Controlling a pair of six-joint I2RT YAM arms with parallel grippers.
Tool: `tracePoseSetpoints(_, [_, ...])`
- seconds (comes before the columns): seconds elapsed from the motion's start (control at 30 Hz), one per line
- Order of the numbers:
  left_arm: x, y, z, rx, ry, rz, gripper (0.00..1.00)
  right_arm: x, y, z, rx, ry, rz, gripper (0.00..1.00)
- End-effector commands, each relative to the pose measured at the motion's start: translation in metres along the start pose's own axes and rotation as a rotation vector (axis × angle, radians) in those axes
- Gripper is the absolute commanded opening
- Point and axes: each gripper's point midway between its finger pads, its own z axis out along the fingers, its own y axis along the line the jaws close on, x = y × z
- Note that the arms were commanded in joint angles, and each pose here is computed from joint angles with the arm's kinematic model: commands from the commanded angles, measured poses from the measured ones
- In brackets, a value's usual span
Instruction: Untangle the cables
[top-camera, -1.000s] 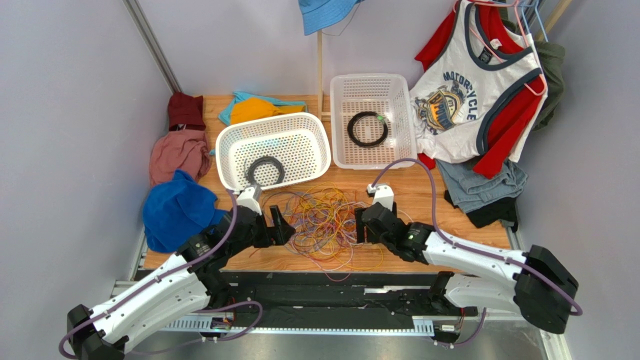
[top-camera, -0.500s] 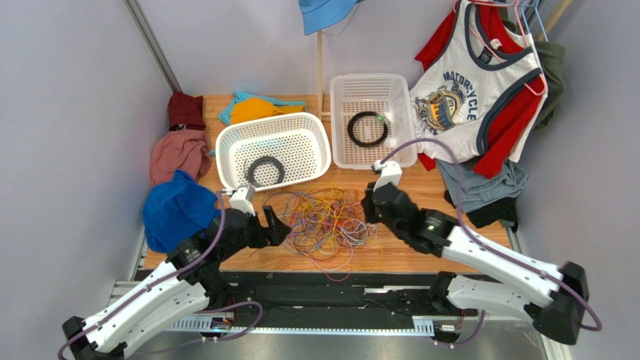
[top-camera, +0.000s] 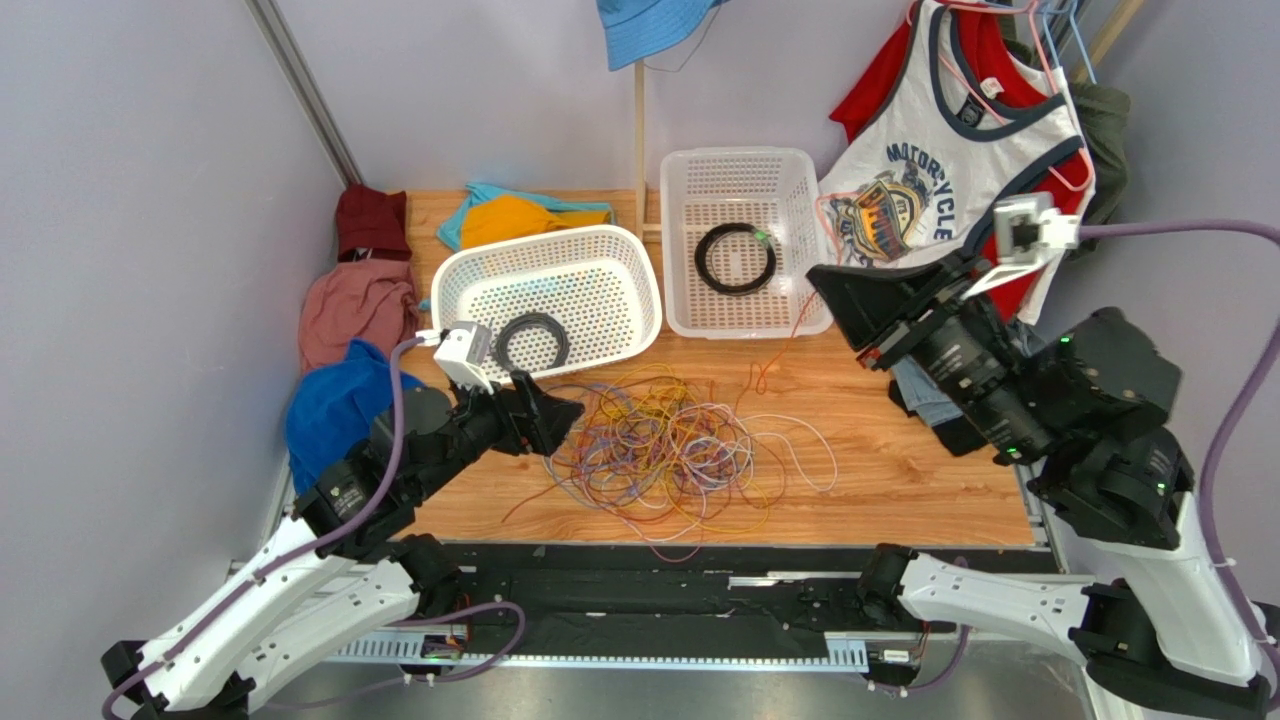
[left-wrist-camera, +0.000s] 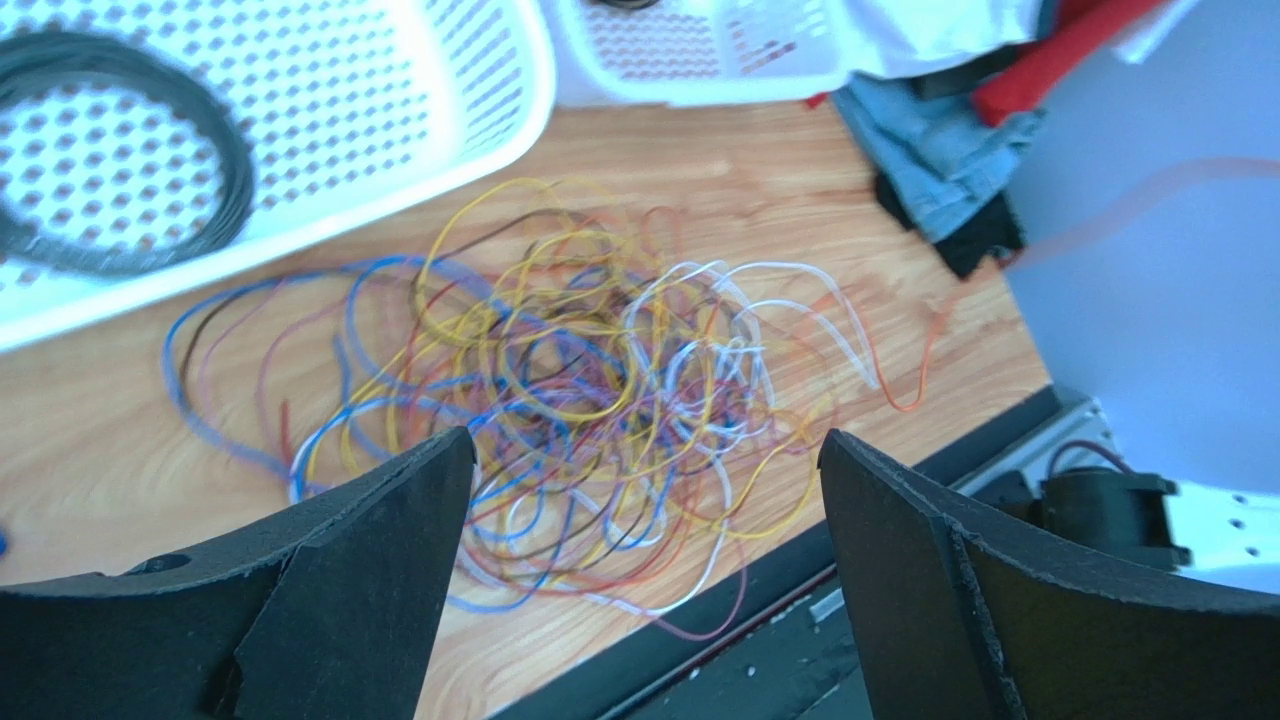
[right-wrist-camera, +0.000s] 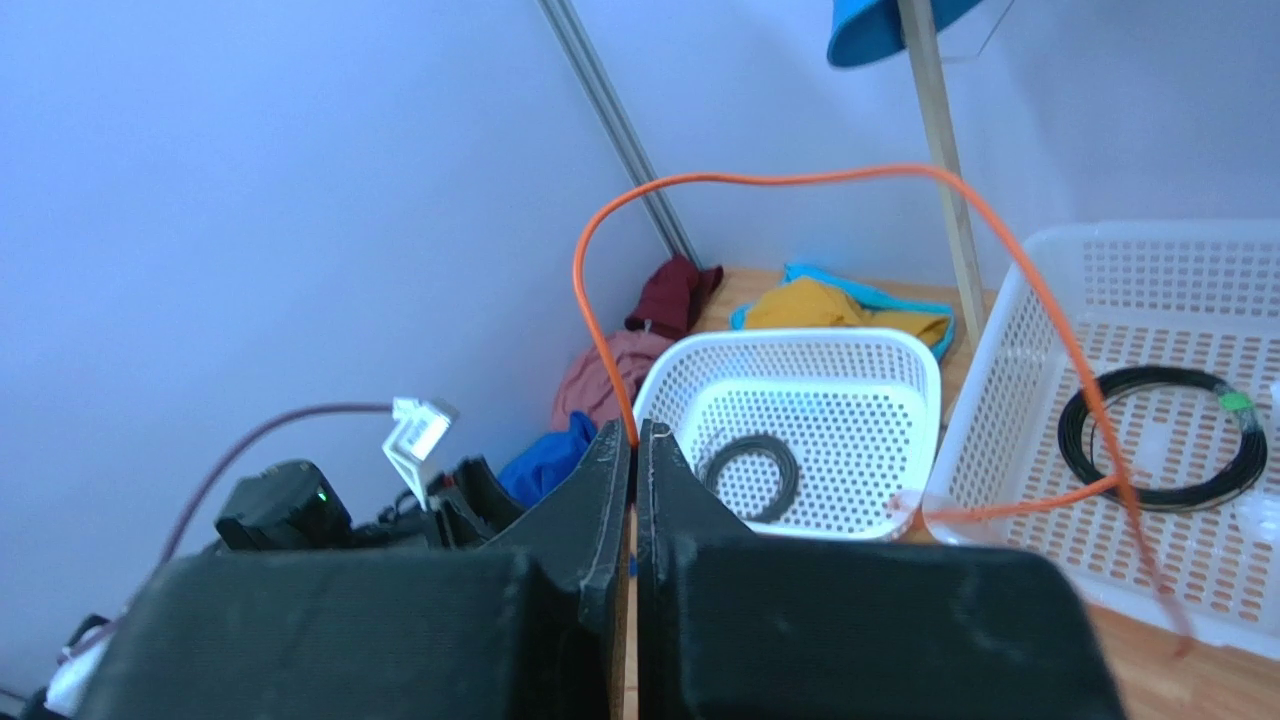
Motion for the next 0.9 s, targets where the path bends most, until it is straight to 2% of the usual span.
tracePoseSetpoints(0.0, [-0.025,-0.046,-0.002,0.232,-0.094,0.058,0.95,0.058,-0.007,0.008,-0.005,0.172,-0.05,0.0])
tracePoseSetpoints(0.2, [-0.012,-0.081,0.013,0.418,-0.072,0.111,0.96,0.067,-0.007,0.008,-0.009,0.205,-0.054,0.0])
tracePoseSetpoints(0.23, [-0.018,-0.098,0.008,0.496,-0.117,0.131,0.96,0.067,-0.007,0.009,-0.006,0.205,-0.055,0.0])
tracePoseSetpoints(0.3, [-0.006,-0.101,0.009,0.541,-0.163,0.19,0.96,0.067,-0.007,0.008,-0.01,0.207,-0.054,0.0])
tracePoseSetpoints(0.33, [-0.011,-0.114,0.003,0.583,-0.231,0.2,0.96,0.066,-0.006,0.007,-0.011,0.207,-0.054,0.0])
tracePoseSetpoints(0.43, [0.011,-0.116,0.01,0.578,-0.24,0.295,0.96,0.064,-0.005,0.007,-0.015,0.206,-0.053,0.0])
tracePoseSetpoints(0.57, [0.038,-0.123,0.031,0.564,-0.181,0.375,0.96,0.058,0.003,0.008,-0.041,0.207,-0.045,0.0])
tracePoseSetpoints(0.73, [0.037,-0.136,0.041,0.592,-0.235,0.353,0.97,0.053,0.013,0.005,-0.078,0.216,-0.017,0.0])
tracePoseSetpoints(0.87, [0.045,-0.142,0.061,0.582,-0.231,0.371,0.97,0.046,0.027,-0.002,-0.14,0.217,0.021,0.0])
